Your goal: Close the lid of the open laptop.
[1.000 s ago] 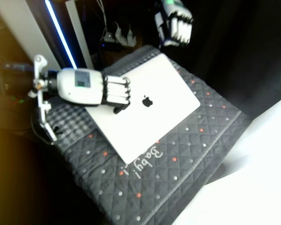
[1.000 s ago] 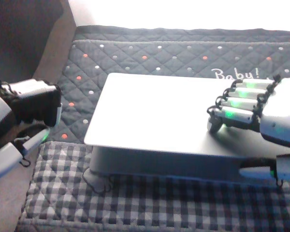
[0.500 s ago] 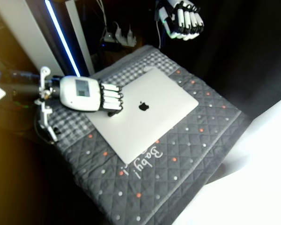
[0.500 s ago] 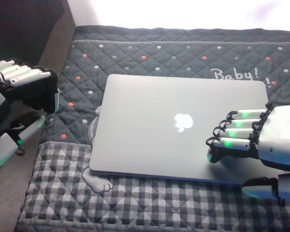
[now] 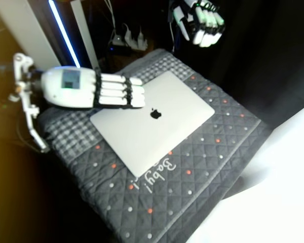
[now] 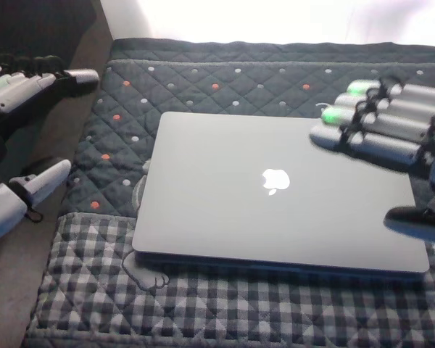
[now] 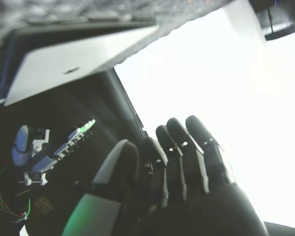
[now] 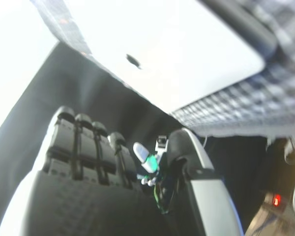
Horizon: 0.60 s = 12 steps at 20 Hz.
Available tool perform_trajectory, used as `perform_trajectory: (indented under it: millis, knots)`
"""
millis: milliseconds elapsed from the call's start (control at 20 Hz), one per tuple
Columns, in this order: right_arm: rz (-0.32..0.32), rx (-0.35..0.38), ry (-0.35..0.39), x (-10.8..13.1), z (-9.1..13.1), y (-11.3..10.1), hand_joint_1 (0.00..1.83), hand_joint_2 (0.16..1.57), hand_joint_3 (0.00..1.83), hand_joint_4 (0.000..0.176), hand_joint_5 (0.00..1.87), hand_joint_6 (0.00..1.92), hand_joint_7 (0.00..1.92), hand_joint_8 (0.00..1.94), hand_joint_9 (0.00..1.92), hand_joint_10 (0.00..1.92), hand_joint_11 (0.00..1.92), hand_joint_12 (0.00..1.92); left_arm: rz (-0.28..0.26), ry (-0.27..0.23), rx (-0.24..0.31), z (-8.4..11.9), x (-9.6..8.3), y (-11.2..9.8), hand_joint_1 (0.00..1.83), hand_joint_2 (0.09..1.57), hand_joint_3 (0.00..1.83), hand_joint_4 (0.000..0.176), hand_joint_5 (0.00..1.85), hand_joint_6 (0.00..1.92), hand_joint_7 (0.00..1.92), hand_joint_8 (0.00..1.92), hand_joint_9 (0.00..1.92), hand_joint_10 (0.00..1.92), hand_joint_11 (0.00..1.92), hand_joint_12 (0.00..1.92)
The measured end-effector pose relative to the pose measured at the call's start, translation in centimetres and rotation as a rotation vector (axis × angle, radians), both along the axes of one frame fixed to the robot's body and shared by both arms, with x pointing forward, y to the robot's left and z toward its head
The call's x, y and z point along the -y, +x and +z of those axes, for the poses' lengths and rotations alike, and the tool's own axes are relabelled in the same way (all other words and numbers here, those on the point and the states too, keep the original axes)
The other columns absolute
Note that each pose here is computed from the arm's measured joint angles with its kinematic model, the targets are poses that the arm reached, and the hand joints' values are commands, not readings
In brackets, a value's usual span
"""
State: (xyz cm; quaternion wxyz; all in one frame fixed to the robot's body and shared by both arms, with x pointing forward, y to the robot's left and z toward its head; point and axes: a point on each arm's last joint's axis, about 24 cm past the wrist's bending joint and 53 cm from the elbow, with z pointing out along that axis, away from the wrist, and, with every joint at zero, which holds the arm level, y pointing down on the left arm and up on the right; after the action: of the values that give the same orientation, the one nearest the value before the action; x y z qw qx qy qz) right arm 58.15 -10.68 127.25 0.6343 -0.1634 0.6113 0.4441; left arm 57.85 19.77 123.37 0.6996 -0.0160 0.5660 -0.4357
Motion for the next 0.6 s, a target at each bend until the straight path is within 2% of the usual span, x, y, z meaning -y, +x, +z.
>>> perform_trajectory:
  millis: [50, 100, 150, 200, 250, 300, 350, 400, 500, 550, 600]
  knots:
    - [-0.017, 0.012, 0.025, 0.5, 0.7, 0.2, 0.36, 1.42, 0.02, 0.001, 0.00, 0.00, 0.00, 0.00, 0.00, 0.00, 0.00, 0.00, 0.009, -0.002, 0.003, 0.2, -0.3, 0.1, 0.42, 1.46, 0.00, 0.054, 0.00, 0.00, 0.01, 0.00, 0.00, 0.01, 0.00, 0.06]
    - [-0.036, 0.008, 0.047, 1.1, 1.1, 0.5, 0.30, 1.42, 0.02, 0.000, 0.00, 0.00, 0.00, 0.00, 0.00, 0.00, 0.00, 0.00, 0.021, -0.004, 0.012, 0.5, -0.7, 0.2, 0.38, 1.35, 0.00, 0.103, 0.00, 0.00, 0.00, 0.00, 0.00, 0.00, 0.00, 0.01]
    - [-0.061, 0.008, 0.060, 1.7, 1.3, 1.0, 0.26, 1.39, 0.01, 0.000, 0.00, 0.00, 0.00, 0.00, 0.00, 0.00, 0.00, 0.00, 0.034, -0.011, 0.038, 1.4, -1.3, 0.1, 0.28, 1.25, 0.00, 0.117, 0.00, 0.00, 0.00, 0.00, 0.00, 0.00, 0.00, 0.00]
    - [-0.076, 0.014, 0.059, 2.1, 1.5, 1.2, 0.23, 1.39, 0.00, 0.012, 0.00, 0.00, 0.00, 0.00, 0.00, 0.00, 0.00, 0.00, 0.048, -0.021, 0.065, 2.3, -1.8, 0.0, 0.22, 1.22, 0.00, 0.138, 0.00, 0.00, 0.00, 0.00, 0.00, 0.00, 0.00, 0.00]
    - [-0.086, 0.021, 0.062, 2.4, 1.7, 1.3, 0.22, 1.38, 0.00, 0.031, 0.00, 0.00, 0.00, 0.00, 0.00, 0.00, 0.00, 0.00, 0.055, -0.030, 0.080, 2.8, -2.2, 0.0, 0.20, 1.20, 0.00, 0.168, 0.00, 0.00, 0.00, 0.00, 0.00, 0.00, 0.00, 0.00]
    - [-0.098, 0.026, 0.075, 2.7, 2.0, 1.4, 0.19, 1.37, 0.00, 0.036, 0.00, 0.00, 0.00, 0.00, 0.00, 0.00, 0.00, 0.00, 0.055, -0.043, 0.094, 3.2, -2.6, 0.0, 0.21, 1.20, 0.00, 0.174, 0.00, 0.00, 0.00, 0.00, 0.00, 0.00, 0.00, 0.00]
    - [-0.105, 0.041, 0.083, 3.1, 2.4, 1.4, 0.17, 1.38, 0.00, 0.010, 0.00, 0.00, 0.00, 0.00, 0.00, 0.00, 0.00, 0.00, 0.053, -0.053, 0.097, 3.4, -2.7, 0.0, 0.22, 1.19, 0.00, 0.161, 0.00, 0.00, 0.00, 0.00, 0.00, 0.00, 0.00, 0.00]
    - [-0.110, 0.051, 0.093, 3.4, 2.8, 1.3, 0.15, 1.37, 0.00, 0.000, 0.00, 0.00, 0.00, 0.00, 0.00, 0.00, 0.00, 0.00, 0.054, -0.053, 0.100, 3.5, -2.8, 0.0, 0.22, 1.18, 0.00, 0.140, 0.00, 0.00, 0.00, 0.00, 0.00, 0.00, 0.00, 0.00]
    - [-0.121, 0.070, 0.116, 4.0, 3.6, 1.3, 0.19, 1.34, 0.00, 0.000, 0.00, 0.00, 0.00, 0.00, 0.00, 0.00, 0.00, 0.00, 0.056, -0.053, 0.123, 4.2, -3.1, -0.2, 0.25, 1.17, 0.00, 0.115, 0.00, 0.00, 0.00, 0.00, 0.00, 0.00, 0.00, 0.00]
    - [-0.126, 0.078, 0.126, 4.3, 4.0, 1.3, 0.20, 1.35, 0.00, 0.000, 0.00, 0.00, 0.00, 0.00, 0.00, 0.00, 0.00, 0.00, 0.061, -0.060, 0.138, 4.6, -3.3, -0.3, 0.19, 1.18, 0.00, 0.110, 0.00, 0.00, 0.00, 0.00, 0.00, 0.00, 0.00, 0.00]
    - [-0.131, 0.084, 0.135, 4.6, 4.3, 1.3, 0.29, 1.38, 0.00, 0.000, 0.00, 0.00, 0.00, 0.00, 0.00, 0.00, 0.00, 0.00, 0.067, -0.065, 0.147, 4.9, -3.5, -0.3, 0.11, 1.21, 0.00, 0.102, 0.00, 0.00, 0.00, 0.00, 0.00, 0.00, 0.00, 0.00]
